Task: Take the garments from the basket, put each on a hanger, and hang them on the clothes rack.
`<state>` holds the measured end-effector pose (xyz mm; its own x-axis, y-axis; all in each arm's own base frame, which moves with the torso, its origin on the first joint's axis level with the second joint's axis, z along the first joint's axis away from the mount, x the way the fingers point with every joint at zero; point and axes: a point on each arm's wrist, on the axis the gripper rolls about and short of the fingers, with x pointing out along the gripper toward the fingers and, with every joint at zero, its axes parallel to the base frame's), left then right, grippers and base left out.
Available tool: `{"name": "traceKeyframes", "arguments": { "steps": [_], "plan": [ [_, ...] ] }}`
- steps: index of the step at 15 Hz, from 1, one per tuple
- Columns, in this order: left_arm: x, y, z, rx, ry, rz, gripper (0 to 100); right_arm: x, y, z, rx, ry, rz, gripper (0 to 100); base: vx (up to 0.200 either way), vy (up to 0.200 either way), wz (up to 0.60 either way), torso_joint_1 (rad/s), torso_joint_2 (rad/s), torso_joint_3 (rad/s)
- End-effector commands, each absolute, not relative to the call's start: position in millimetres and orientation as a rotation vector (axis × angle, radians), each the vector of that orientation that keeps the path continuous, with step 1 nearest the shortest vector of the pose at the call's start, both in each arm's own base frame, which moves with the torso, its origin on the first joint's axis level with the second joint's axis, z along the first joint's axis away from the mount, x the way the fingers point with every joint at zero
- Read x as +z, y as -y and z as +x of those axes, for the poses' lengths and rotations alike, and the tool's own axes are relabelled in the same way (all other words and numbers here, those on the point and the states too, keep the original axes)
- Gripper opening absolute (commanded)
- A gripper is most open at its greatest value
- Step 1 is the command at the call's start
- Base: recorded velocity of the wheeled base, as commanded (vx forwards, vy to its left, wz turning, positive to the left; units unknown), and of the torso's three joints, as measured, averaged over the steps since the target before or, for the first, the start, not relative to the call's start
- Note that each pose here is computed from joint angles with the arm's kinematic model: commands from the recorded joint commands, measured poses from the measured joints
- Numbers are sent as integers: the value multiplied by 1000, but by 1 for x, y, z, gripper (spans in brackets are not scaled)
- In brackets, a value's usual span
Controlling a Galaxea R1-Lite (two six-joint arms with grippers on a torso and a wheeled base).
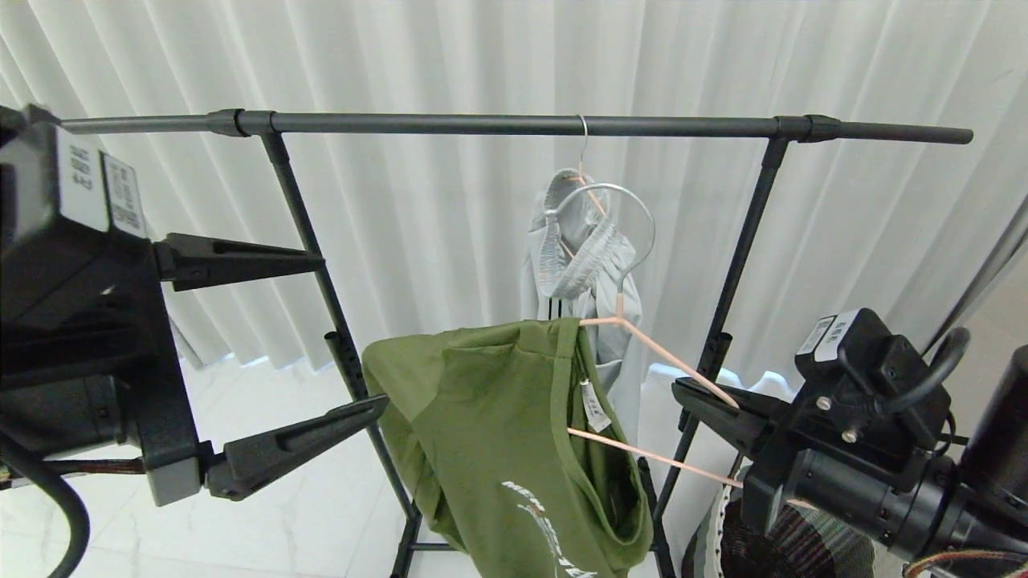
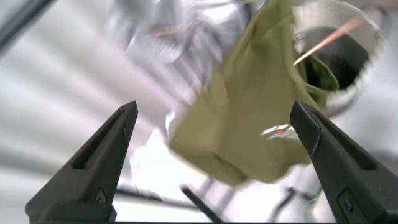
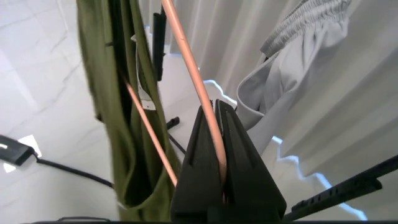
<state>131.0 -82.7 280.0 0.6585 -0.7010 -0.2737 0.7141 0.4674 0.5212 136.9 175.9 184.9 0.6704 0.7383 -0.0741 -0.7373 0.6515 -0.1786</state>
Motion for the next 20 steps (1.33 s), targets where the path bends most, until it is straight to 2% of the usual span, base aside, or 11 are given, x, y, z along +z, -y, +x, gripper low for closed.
{"name": "traceKeyframes", "arguments": {
  "steps": [1,6,8,17,18,20],
  "plan": [
    [272,87,147,-911,-63,651,100,186,-174,136,852,13,-209,0,0,0,0,0,0,0],
    [242,109,172,-1104,-138,673,100,185,-176,132,888,18,-234,0,0,0,0,0,0,0],
    [235,115,182,-1118,-171,681,100,184,-179,129,905,16,-239,0,0,0,0,0,0,0],
    [226,126,200,-1156,-165,666,100,185,-183,124,935,36,-255,0,0,0,0,0,0,0],
    [226,126,199,-1158,-167,666,0,185,-184,124,935,38,-255,0,0,0,0,0,0,0],
    [226,126,199,-1158,-167,666,0,186,-184,124,935,38,-255,0,0,0,0,0,0,0]
  ]
}}
